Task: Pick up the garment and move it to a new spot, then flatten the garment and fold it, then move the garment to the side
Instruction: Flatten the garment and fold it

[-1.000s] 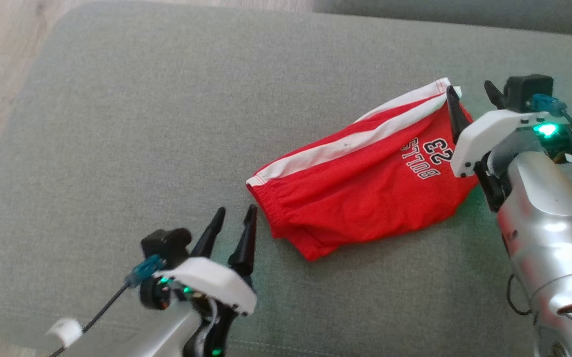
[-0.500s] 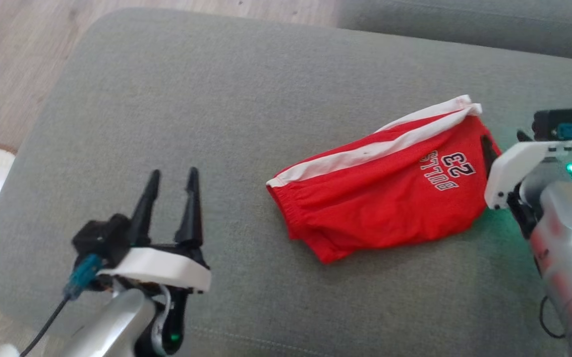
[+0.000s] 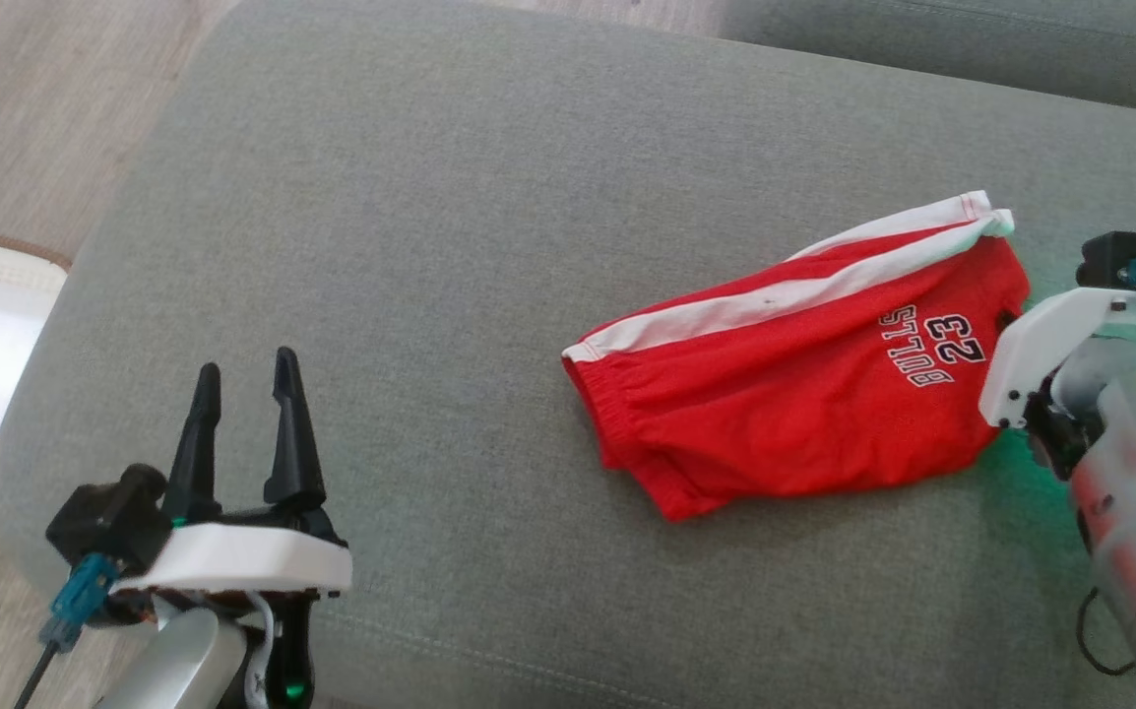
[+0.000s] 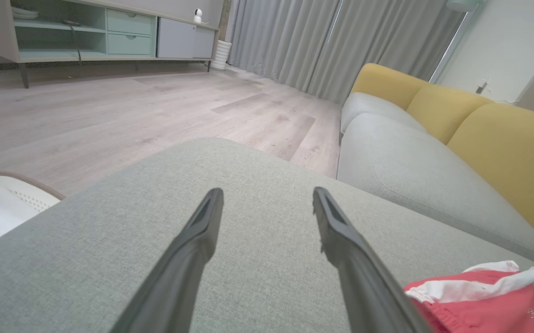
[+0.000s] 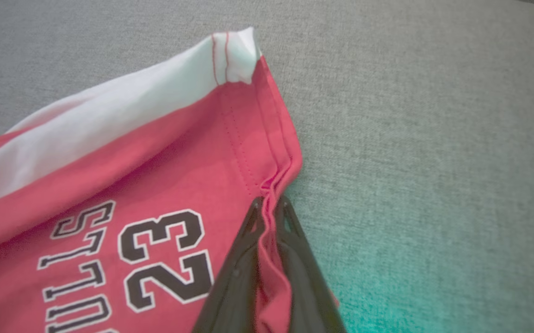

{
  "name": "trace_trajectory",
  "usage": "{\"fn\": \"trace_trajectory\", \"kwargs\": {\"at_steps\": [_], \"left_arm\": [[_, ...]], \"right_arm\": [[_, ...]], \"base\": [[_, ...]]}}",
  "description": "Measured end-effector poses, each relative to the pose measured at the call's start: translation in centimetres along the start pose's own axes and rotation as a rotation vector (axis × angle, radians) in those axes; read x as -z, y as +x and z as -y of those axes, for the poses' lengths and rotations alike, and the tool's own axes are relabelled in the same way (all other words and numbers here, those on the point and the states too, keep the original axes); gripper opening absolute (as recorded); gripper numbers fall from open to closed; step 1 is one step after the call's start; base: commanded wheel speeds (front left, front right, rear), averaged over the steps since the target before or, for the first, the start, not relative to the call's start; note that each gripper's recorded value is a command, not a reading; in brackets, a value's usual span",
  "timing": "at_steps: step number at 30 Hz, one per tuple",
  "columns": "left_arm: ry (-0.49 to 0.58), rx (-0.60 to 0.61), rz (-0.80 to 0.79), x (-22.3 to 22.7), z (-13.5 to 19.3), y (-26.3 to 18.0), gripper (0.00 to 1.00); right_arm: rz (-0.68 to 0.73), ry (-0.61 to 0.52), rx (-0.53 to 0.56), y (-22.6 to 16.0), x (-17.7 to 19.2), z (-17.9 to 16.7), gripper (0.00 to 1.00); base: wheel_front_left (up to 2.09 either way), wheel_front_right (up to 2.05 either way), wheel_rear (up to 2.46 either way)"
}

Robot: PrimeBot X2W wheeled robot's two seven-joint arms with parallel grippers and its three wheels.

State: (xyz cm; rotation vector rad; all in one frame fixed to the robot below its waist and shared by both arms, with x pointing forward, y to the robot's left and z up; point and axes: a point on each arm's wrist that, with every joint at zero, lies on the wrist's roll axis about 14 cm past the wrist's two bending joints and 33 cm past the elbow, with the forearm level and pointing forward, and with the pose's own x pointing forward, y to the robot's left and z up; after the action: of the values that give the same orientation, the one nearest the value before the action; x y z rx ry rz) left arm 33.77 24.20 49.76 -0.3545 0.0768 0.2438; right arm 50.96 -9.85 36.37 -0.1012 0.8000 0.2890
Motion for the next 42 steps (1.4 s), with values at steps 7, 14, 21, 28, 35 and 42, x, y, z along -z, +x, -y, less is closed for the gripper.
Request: {"fn": "trace_trajectory", "kwargs": {"at_steps": [7, 14, 21, 28, 35, 42], "left_arm": [[0.002, 0.043, 0.027, -0.5, 1.2, 0.4, 1.0], [0.0, 0.114, 0.047, -0.9, 3.0, 0.9, 1.0], [0.004, 0.182, 0.034, -0.2, 5.1, 0.9, 1.0], [0.005, 0.268, 0.013, 0.7, 7.8, 0.6, 1.0], [0.005, 0.299, 0.017, 0.7, 8.6, 0.0, 1.0], [0.002, 0.262, 0.024, 0.7, 7.1, -1.2, 1.0]], "right_arm": [[0.058, 0.061, -0.012, -1.0, -0.2, -0.2, 0.0], [0.224, 0.149, -0.016, -3.8, -0.6, -0.1, 0.0], [0.298, 0.299, 0.045, -6.9, 3.6, 2.1, 0.0], [0.361, 0.423, 0.133, -10.5, 8.1, 4.3, 0.0], [0.421, 0.442, 0.154, -12.0, 8.2, 4.6, 0.0], [0.517, 0.332, 0.047, -12.2, 2.8, 1.1, 0.0]], "base": [[0.0, 0.0, 0.0], [0.0, 0.0, 0.0], [0.0, 0.0, 0.0], [0.0, 0.0, 0.0], [0.0, 0.0, 0.0], [0.0, 0.0, 0.0]]}}
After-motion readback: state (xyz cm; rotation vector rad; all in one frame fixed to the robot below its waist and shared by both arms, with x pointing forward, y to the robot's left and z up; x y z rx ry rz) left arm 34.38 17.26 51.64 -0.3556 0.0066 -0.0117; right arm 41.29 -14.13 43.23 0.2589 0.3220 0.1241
